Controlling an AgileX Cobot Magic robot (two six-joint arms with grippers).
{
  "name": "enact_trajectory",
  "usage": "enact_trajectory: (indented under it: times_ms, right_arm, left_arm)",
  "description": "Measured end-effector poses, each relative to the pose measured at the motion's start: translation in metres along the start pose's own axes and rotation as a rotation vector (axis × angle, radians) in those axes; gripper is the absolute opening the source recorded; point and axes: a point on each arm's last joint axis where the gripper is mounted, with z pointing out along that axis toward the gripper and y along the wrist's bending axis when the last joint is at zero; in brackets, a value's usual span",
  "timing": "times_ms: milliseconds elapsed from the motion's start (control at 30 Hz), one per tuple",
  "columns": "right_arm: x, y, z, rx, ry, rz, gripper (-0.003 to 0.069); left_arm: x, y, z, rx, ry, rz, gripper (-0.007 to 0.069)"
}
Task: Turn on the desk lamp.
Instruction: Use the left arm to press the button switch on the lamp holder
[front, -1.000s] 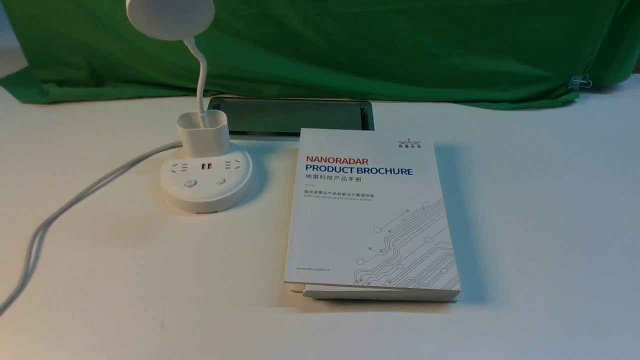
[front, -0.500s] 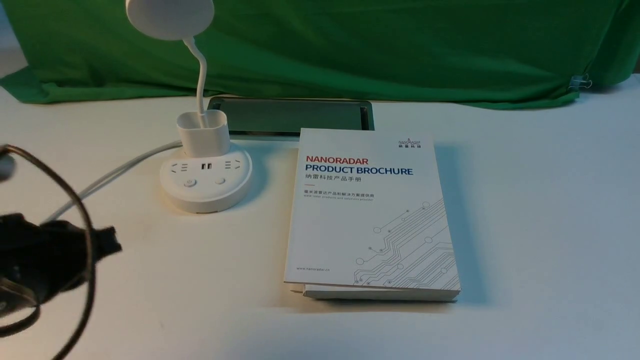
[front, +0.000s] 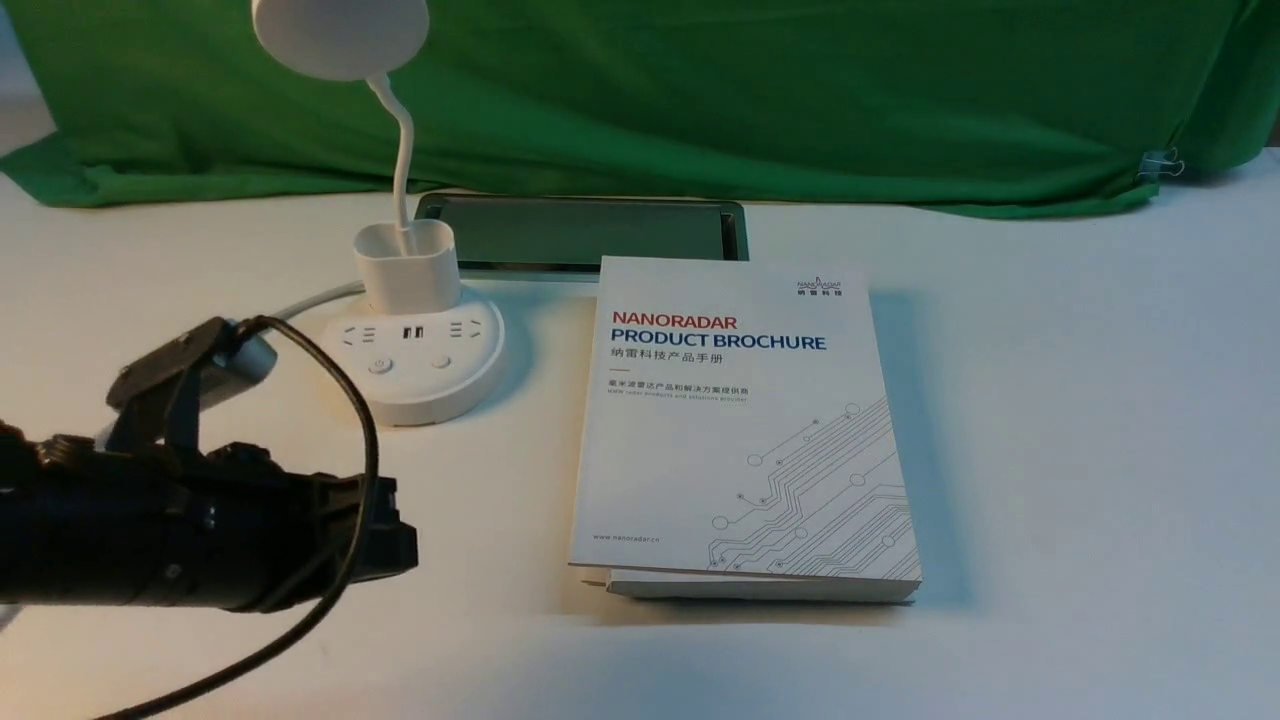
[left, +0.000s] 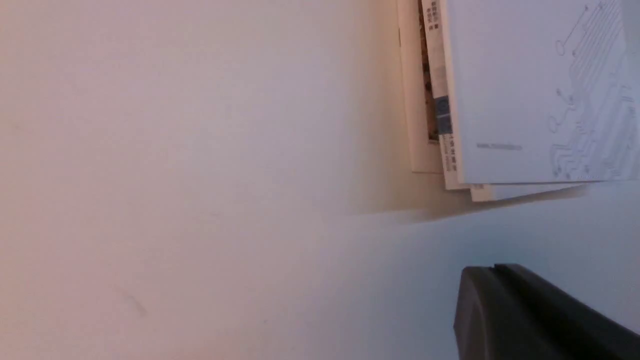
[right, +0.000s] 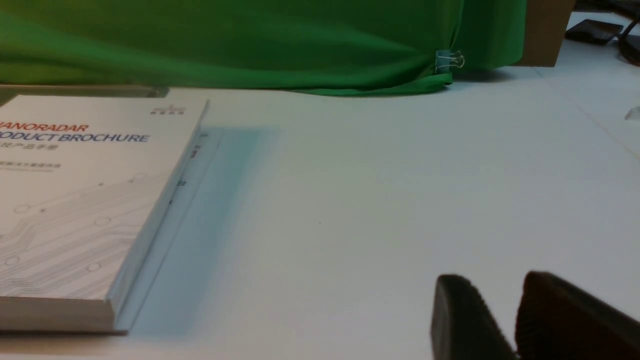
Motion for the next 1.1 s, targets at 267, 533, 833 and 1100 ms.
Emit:
enact_trajectory:
  times_ms: [267,533,833,1100]
  right_arm:
    - [0.000,0.000,0.000,0.000,0.000,0.000,0.0241]
    - [0.000,0.000,0.000,0.000,0.001,0.000,0.0241]
    - [0.000,0.000,0.000,0.000,0.001,0.000,0.0241]
    - [0.000,0.000,0.000,0.000,0.001,0.000,0.0241]
  left_arm:
    - [-0.054,-0.001,0.012,-0.144,0.019,0.054,0.0021]
    - [-0.129,-0.011,0.054,-0.346,-0.055,0.213,0.0021]
    - [-0.149,0.009,0.105,-0.423,-0.029,0.256,0.0021]
    - [-0.147,0.017,0.126,-0.410,-0.041,0.233,0.0021]
